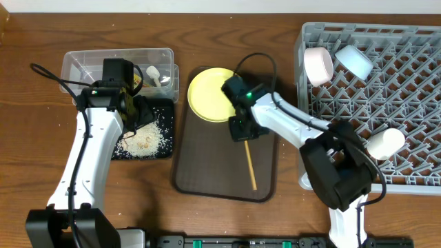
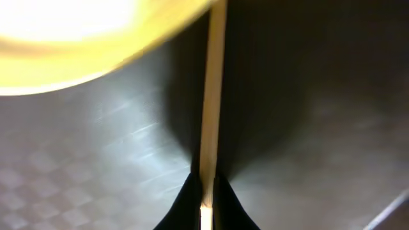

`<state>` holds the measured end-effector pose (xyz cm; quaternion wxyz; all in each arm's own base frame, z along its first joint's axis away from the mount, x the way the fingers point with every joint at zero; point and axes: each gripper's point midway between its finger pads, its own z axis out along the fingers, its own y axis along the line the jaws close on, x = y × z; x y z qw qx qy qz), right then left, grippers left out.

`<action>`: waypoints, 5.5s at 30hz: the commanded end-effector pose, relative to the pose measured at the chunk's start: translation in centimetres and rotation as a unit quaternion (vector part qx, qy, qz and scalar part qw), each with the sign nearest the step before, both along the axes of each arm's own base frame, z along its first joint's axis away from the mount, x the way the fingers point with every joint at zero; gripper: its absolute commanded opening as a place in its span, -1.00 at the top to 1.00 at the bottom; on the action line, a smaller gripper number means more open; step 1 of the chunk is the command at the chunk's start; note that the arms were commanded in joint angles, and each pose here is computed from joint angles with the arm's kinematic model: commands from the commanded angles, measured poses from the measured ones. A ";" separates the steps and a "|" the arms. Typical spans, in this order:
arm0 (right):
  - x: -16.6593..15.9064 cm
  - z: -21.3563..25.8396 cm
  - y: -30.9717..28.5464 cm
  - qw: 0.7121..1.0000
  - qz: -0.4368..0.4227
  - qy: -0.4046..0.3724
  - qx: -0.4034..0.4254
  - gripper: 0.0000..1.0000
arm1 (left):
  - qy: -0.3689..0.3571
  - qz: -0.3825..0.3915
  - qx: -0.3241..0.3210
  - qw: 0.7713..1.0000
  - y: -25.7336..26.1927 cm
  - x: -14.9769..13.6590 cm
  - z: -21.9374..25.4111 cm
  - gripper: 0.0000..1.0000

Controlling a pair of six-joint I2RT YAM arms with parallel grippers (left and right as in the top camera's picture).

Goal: Sort waste into correct bins and load items into the dishwasher rack
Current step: 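Return the right gripper to the tray and grasp the second chopstick, then carry the second chopstick into the rack and release it, then reach the right gripper to the yellow plate and grasp its rim, then lift the yellow plate with the right gripper and carry it into the rack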

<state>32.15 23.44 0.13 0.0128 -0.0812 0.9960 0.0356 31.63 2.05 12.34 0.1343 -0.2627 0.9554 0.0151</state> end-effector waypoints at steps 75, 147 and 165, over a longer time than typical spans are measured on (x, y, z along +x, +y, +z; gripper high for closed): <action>12.9 13.1 -4.1 0.956 0.037 -0.253 0.147 -0.17 | -0.002 0.006 0.009 1.000 0.5 0.0 0.1 -0.43; 6.0 27.4 -33.1 0.880 -0.040 -0.285 -0.378 0.98 | -0.004 0.006 0.009 1.000 0.5 0.1 0.1 -0.44; 5.6 24.1 -32.4 0.905 -0.022 -0.234 -0.355 0.98 | -0.007 0.006 0.009 1.000 0.5 0.2 0.2 -0.44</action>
